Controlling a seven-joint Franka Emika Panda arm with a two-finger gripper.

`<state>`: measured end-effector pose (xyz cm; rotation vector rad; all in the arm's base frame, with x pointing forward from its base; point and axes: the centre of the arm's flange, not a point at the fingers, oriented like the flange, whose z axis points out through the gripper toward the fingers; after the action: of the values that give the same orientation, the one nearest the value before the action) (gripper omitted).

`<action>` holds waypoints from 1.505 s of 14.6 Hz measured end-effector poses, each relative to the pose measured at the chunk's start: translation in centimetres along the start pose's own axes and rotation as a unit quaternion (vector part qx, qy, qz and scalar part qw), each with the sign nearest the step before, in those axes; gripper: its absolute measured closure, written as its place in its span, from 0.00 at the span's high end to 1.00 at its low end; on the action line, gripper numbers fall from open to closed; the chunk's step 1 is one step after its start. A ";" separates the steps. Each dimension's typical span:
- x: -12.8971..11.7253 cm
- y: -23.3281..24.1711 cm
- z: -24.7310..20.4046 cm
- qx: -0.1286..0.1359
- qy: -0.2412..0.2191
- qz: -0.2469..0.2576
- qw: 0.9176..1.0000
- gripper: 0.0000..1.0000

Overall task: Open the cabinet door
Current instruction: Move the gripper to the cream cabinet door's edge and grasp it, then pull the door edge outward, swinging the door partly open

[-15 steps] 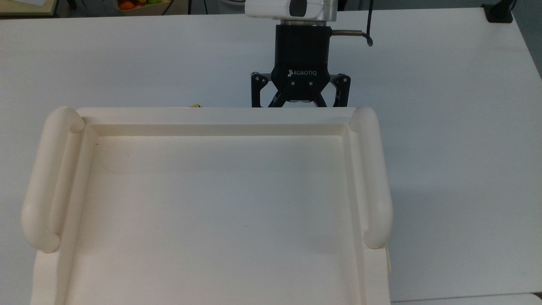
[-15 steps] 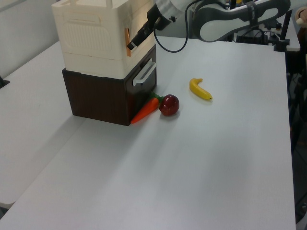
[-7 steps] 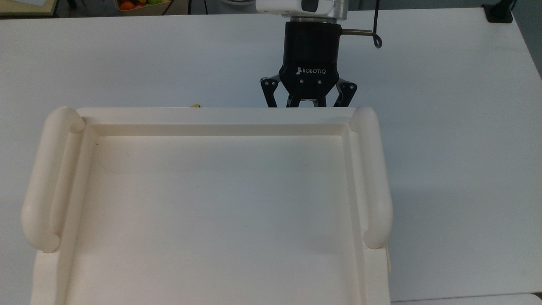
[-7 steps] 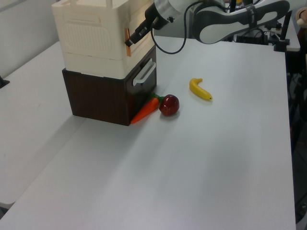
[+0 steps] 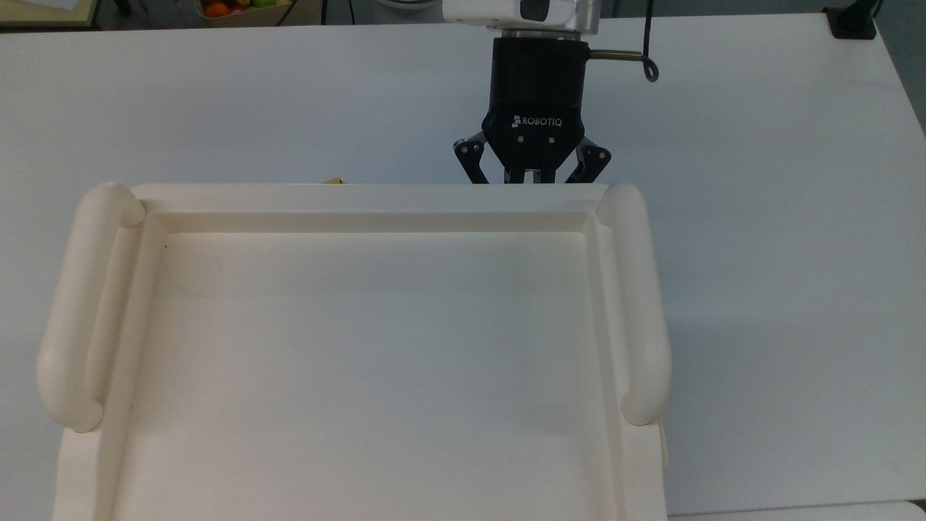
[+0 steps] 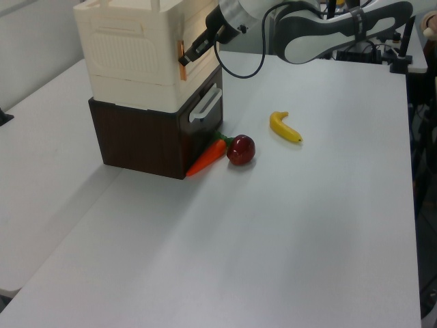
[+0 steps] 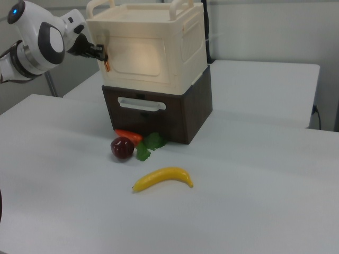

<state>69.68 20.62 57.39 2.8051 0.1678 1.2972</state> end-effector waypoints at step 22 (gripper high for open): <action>-1.0 1.9 -3.9 -0.014 -0.151 0.076 0.985 0.59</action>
<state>66.21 18.60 59.32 2.9930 -0.0769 0.8673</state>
